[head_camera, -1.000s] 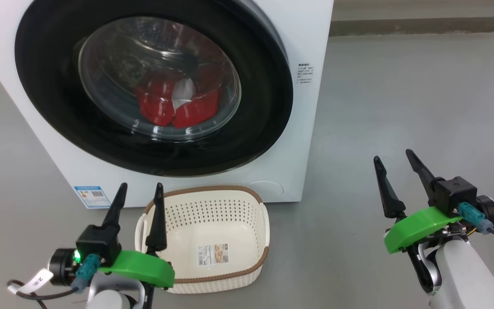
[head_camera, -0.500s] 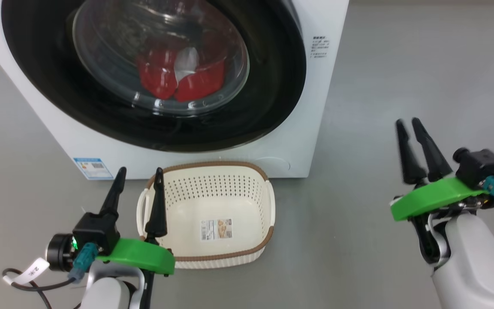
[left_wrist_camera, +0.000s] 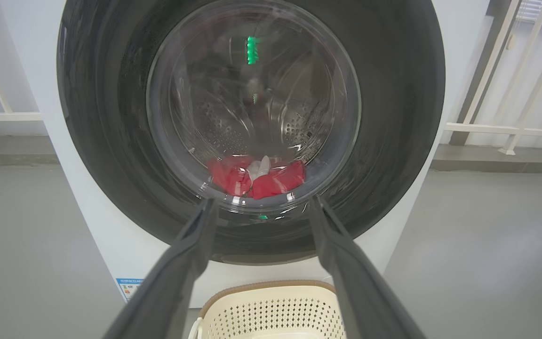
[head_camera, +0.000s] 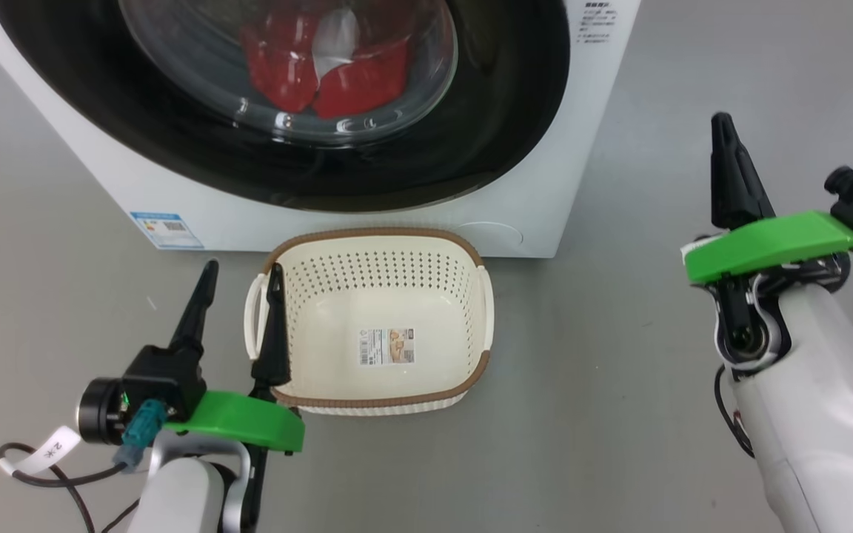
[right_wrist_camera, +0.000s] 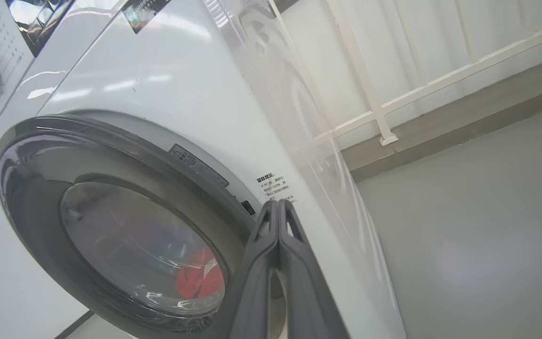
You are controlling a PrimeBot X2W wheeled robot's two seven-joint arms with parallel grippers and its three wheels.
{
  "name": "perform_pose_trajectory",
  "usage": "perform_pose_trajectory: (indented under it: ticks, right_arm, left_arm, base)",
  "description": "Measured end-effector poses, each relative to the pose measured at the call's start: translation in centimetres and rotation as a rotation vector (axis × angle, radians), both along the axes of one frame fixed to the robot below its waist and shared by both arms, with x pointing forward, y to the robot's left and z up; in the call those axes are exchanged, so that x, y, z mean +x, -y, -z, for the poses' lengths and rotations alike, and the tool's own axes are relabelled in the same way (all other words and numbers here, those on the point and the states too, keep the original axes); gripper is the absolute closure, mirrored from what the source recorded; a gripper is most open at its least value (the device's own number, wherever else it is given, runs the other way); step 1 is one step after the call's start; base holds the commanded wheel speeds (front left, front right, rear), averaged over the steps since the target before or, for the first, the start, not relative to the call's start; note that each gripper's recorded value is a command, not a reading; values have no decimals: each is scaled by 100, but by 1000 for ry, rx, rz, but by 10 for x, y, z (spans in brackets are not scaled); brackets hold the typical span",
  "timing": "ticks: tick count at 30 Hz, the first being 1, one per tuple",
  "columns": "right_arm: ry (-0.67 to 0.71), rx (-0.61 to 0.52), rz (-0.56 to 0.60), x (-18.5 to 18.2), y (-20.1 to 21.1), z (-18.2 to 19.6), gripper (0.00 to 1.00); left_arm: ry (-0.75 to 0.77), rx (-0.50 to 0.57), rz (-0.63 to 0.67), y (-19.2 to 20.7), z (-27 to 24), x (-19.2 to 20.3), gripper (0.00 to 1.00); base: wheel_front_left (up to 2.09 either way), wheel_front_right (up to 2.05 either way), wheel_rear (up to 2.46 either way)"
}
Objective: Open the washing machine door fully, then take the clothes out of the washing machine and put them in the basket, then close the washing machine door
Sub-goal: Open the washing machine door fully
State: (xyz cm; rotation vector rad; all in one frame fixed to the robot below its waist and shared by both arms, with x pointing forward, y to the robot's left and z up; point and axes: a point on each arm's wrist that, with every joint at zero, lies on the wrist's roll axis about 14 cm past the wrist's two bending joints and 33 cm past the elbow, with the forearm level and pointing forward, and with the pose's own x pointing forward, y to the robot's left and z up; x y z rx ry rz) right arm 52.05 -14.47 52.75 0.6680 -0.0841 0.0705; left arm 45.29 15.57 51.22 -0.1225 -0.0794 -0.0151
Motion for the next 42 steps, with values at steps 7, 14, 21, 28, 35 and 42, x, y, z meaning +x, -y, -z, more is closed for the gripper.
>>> perform_pose_trajectory:
  ticks: [7, 14, 21, 28, 35, 42]
  right_arm:
    - [-18, 113, -41, 25, -20, -1, 100]
    - [-33, 205, -96, 57, -35, -14, 100]
    - [-107, 375, -173, 80, -47, -15, 100]
    - [-207, 440, -284, 96, -67, -6, 100]
    - [-281, 462, -373, 109, -80, -4, 100]
    - [-325, 441, -431, 123, -92, -2, 100]
  left_arm:
    - [1, 3, -11, -5, 2, 8, 0]
    - [-20, 7, -10, -6, 12, 13, 0]
    - [-32, 7, -11, -7, 19, 20, 0]
    - [-61, 10, -20, -12, 31, 20, 0]
    - [-64, 4, -34, -17, 33, 23, 0]
    - [-84, 5, -51, -24, 41, 23, 0]
  base:
    - [0, 0, 0]
    - [0, 0, 0]
    - [0, 0, 0]
    - [0, 0, 0]
    - [0, 0, 0]
    - [0, 0, 0]
